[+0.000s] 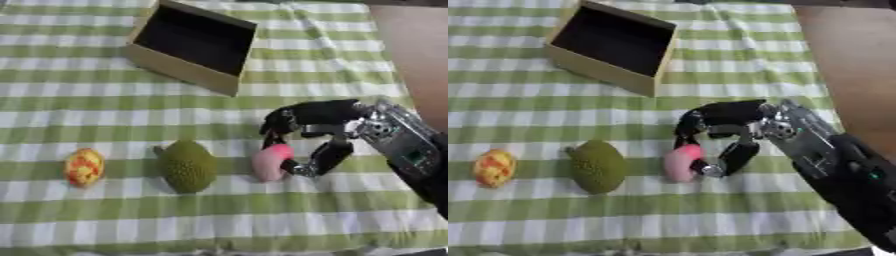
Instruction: Pick up objects on the table and place them in the box.
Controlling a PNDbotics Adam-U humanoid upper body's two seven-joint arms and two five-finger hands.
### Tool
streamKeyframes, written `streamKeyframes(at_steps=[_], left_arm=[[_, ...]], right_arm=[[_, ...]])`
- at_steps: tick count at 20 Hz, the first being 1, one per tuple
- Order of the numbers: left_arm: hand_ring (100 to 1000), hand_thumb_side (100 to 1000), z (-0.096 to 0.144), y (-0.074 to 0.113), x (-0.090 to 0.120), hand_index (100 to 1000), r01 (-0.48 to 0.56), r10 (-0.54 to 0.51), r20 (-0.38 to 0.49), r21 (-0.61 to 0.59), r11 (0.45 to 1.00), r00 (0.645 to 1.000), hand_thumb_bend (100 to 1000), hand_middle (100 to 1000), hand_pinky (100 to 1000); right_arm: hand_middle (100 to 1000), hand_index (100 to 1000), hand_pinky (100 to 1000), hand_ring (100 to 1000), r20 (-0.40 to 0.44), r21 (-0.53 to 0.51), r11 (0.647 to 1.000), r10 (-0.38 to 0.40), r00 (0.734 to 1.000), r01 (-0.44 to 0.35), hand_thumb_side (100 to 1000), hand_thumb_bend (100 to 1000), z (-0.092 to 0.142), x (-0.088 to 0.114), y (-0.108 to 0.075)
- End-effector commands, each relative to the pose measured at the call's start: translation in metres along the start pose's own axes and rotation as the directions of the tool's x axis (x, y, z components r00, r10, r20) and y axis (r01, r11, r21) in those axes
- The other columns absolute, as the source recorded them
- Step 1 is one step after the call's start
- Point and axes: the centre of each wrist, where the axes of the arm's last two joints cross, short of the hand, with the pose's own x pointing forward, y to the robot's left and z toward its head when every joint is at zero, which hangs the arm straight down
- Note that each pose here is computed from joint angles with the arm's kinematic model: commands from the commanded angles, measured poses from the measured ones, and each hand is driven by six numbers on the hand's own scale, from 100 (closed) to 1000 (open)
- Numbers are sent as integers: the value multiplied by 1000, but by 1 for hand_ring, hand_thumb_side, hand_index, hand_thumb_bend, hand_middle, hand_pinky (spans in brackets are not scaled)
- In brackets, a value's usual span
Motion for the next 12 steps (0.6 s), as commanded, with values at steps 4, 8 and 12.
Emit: streamKeyframes(at_steps=[4,8,12], left_arm=[[771,576,-4,2,6,862,5,-5,19,-8,1000,1000,100,725,662],[771,576,-4,3,6,862,6,-6,19,-5,1000,1000,100,725,663],[771,575,-4,2,6,862,5,-5,18,-8,1000,1000,100,724,663]], right_arm=[[371,715,944,795,120,55,995,74,990,-81,282,100,16,13,-24],[358,710,943,793,152,-12,999,47,987,-46,221,100,21,21,-44],[336,690,933,780,190,-59,997,50,980,-40,215,100,23,29,-67]])
